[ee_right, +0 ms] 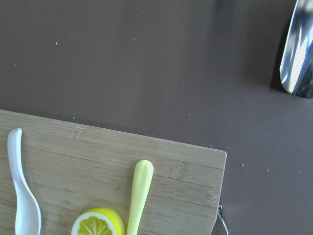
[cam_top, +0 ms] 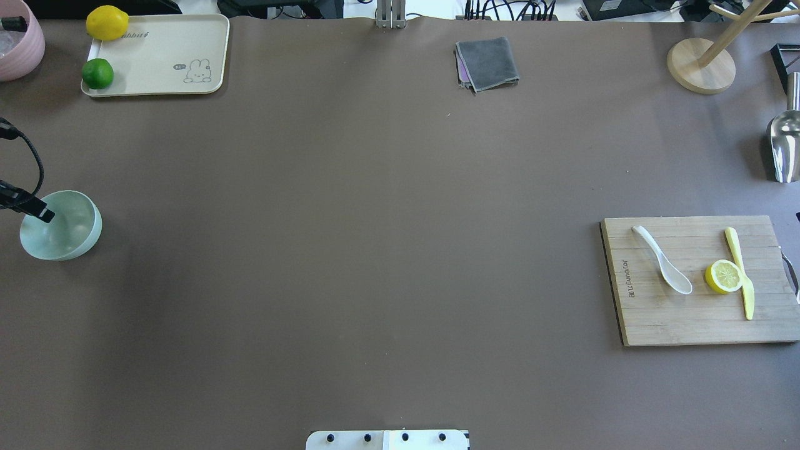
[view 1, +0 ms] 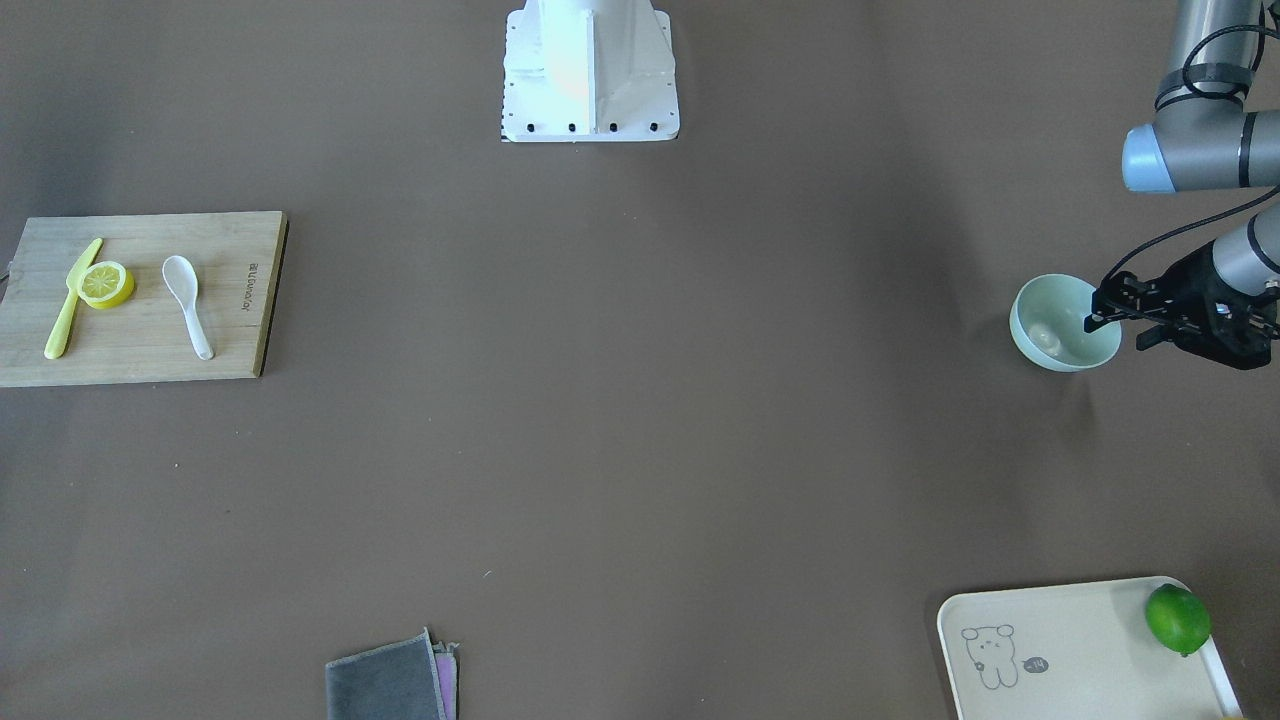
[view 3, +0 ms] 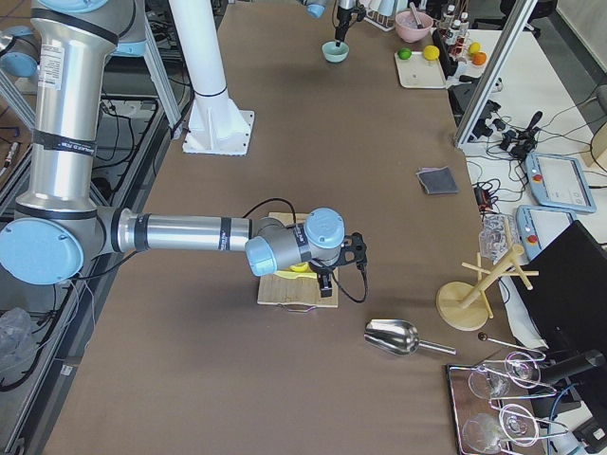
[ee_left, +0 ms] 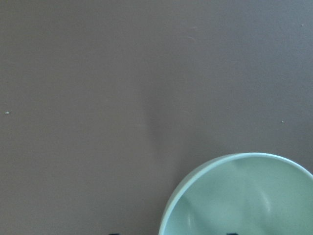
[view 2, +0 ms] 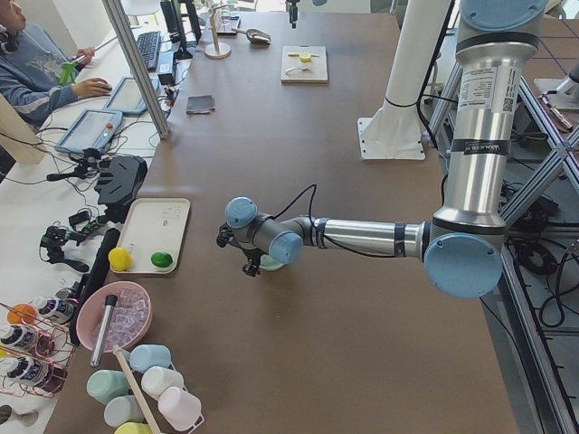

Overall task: Place spoon in bowl
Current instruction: 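Reach the left gripper to the pale green bowl's rim and grasp it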

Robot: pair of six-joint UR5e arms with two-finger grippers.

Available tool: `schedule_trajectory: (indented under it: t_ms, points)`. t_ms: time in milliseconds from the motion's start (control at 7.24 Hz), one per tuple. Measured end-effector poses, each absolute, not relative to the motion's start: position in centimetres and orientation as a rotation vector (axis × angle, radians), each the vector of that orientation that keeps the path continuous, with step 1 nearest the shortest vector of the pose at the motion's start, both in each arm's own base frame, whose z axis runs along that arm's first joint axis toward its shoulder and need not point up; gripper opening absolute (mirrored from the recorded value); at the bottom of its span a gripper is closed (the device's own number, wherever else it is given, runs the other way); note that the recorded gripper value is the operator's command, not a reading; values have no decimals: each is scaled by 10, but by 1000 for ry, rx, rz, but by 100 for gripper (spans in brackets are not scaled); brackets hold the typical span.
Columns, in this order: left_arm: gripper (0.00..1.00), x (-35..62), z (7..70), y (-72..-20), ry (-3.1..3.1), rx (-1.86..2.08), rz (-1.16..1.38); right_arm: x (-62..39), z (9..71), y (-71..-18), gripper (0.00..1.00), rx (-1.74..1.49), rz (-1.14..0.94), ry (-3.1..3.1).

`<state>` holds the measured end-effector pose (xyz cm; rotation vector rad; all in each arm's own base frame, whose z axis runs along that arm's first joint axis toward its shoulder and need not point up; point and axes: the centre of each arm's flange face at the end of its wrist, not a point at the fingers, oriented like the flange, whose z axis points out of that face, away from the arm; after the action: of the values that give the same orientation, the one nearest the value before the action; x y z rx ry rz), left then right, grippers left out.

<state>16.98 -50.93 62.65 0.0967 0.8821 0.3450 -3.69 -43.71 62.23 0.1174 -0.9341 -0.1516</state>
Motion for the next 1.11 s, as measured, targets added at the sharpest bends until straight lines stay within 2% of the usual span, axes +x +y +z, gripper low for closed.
schedule_trajectory:
  t_ms: [138, 276, 415, 829, 1106]
  points:
    - [35, 171, 627, -509, 882, 95, 346, -37, 622, -437, 99, 119, -152, -934]
    - [11, 172, 628, -508, 882, 92, 348, -37, 621, -437, 99, 120, -152, -935]
    - [0, 172, 629, -508, 881, 90, 348, -37, 620, -437, 99, 121, -153, -935]
    - [0, 171, 609, -507, 892, 113, 339, -38, 611, -440, 99, 123, -133, -940]
    - [0, 172, 542, -500, 934, 153, 274, -43, 594, -446, 99, 121, -89, -944]
